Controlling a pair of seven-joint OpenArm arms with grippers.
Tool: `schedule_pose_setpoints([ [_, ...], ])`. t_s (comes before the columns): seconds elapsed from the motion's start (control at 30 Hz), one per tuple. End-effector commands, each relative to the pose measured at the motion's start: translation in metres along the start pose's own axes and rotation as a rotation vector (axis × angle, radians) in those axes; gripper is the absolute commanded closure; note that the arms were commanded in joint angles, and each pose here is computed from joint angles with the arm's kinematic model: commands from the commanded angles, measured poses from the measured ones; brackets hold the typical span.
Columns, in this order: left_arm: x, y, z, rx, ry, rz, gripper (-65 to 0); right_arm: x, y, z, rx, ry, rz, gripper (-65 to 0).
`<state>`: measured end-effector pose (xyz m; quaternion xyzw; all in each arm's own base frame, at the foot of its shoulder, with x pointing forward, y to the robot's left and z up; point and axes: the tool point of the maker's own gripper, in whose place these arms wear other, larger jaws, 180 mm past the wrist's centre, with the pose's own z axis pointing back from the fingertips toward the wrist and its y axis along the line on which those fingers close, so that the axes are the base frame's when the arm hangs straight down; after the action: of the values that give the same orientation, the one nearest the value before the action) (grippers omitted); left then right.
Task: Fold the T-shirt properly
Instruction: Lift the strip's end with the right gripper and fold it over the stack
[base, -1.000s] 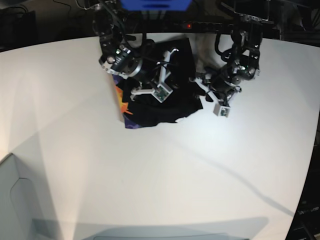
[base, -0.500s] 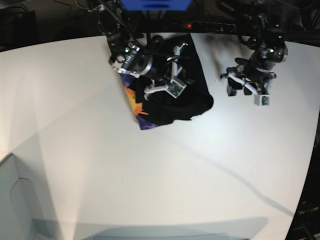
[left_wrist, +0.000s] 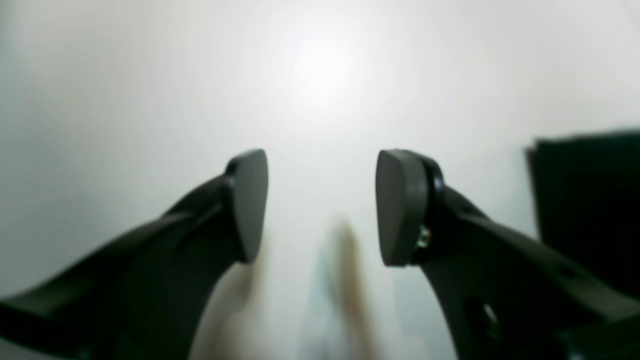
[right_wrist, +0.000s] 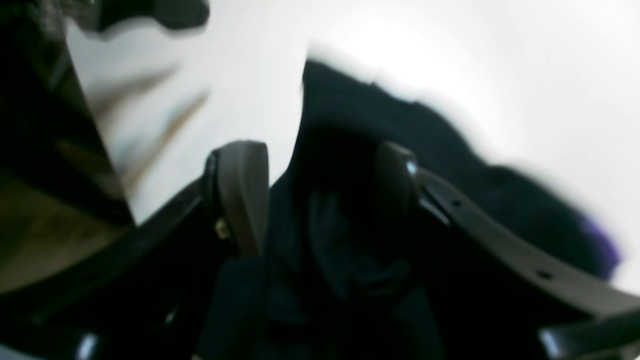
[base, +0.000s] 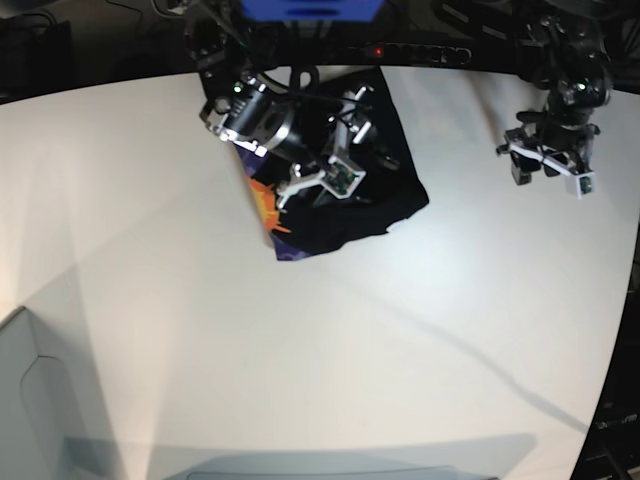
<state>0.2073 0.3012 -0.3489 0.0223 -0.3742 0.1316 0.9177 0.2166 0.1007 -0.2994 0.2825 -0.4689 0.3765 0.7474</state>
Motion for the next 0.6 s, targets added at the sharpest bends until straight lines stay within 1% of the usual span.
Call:
schedule_pose_setpoints([
  [0.0, 0.012, 0.005, 0.005, 0.011, -0.04, -0.012, -33.7, 0.018, -0.007, 0.009, -0.02, -0.066, 0.014, -34.2],
  [0.1, 0.016, 0.016, 0.009, 0.039, -0.054, 0.0, -33.7, 0.017, -0.033, 0.026, -0.11, -0.072, 0.005, -34.7],
  [0.2, 0.018, 0.02, 0.01, 0.049, -0.06, 0.004, -33.7, 0.004, -0.059, 0.038, -0.186, -0.042, -0.012, -34.8],
  [0.27, 0.017, 0.018, 0.01, 0.046, -0.058, 0.003, -33.7, -0.006, -0.069, 0.044, -0.215, -0.013, -0.019, -34.8],
  [0.37, 0.017, 0.017, 0.009, 0.043, -0.056, 0.002, -33.7, -0.024, -0.065, 0.046, -0.202, 0.029, -0.035, -34.8],
  [0.5, 0.017, 0.017, 0.009, 0.043, -0.058, 0.002, -33.7, -0.051, -0.044, 0.035, -0.133, 0.092, -0.074, -34.8],
  [0.57, 0.018, 0.018, 0.009, 0.045, -0.059, 0.003, -33.7, -0.057, -0.03, 0.03, -0.088, 0.111, -0.068, -34.8],
])
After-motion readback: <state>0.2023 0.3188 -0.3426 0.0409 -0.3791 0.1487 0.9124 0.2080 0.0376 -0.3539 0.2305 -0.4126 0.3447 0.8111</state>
